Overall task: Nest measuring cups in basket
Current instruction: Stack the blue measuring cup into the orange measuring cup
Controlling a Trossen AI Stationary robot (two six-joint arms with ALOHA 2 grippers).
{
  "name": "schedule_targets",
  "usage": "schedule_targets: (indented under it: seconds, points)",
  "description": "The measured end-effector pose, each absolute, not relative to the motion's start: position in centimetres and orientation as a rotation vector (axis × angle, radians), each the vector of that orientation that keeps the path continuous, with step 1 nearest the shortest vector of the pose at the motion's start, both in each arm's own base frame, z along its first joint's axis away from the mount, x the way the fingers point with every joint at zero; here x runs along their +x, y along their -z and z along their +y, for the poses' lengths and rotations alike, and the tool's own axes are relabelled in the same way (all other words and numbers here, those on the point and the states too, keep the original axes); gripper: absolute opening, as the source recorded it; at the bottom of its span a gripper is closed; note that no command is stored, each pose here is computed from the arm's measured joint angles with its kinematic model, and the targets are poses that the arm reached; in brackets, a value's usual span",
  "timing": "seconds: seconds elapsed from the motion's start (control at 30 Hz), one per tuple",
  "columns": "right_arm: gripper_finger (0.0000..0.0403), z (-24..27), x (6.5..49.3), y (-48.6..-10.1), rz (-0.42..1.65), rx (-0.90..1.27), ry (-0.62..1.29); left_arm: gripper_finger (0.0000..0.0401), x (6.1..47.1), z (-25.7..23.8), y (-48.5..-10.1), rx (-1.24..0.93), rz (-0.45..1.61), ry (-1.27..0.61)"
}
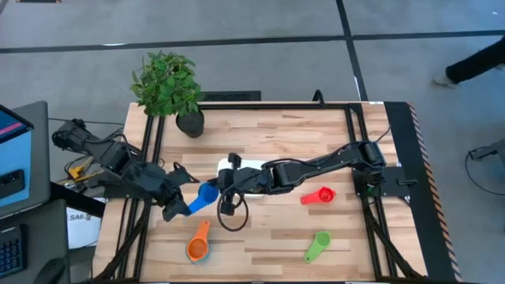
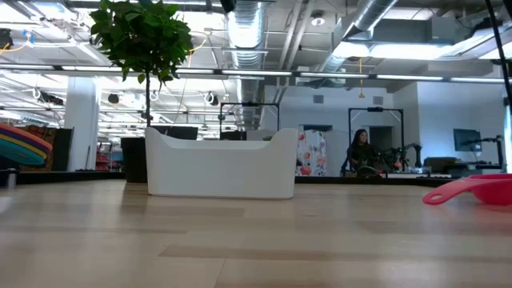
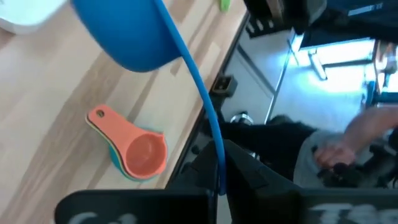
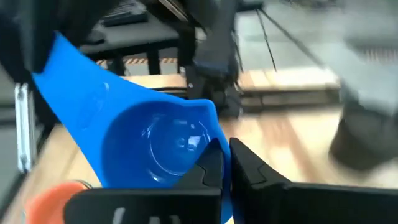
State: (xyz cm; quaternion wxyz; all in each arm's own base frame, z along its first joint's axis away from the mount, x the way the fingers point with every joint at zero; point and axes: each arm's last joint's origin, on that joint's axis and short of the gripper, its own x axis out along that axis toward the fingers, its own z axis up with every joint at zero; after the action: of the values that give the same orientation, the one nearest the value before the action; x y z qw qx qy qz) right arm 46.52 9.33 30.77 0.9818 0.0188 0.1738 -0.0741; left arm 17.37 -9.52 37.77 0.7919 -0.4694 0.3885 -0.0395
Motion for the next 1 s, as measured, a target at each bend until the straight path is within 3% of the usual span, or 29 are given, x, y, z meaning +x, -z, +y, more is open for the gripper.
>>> schedule_targets:
  seconds: [0.23, 0.5, 0.73, 1.0]
  points:
    - [0.0011, 9.3, 46.0, -30.0, 0.342, 0.558, 0.379, 0.0034, 15.1, -7.7, -39.3, -1.024, 0.599, -0.059]
    - [0.002, 8.6, 45.8, -29.7, 0.243, 0.918, 0.554, 0.0094, 12.3, -6.0, -40.5, -0.862, 0.285, -0.292]
    - [0.0016, 7.3, 46.3, -30.2, 0.117, 1.137, 0.576, 0.0124, 14.5, -7.3, -39.5, -0.695, 0.233, -0.447]
    - [0.0013, 6.4, 46.7, -30.8, 0.042, 1.198, 0.552, 0.0112, 16.4, -8.1, -38.5, -0.596, 0.115, -0.636]
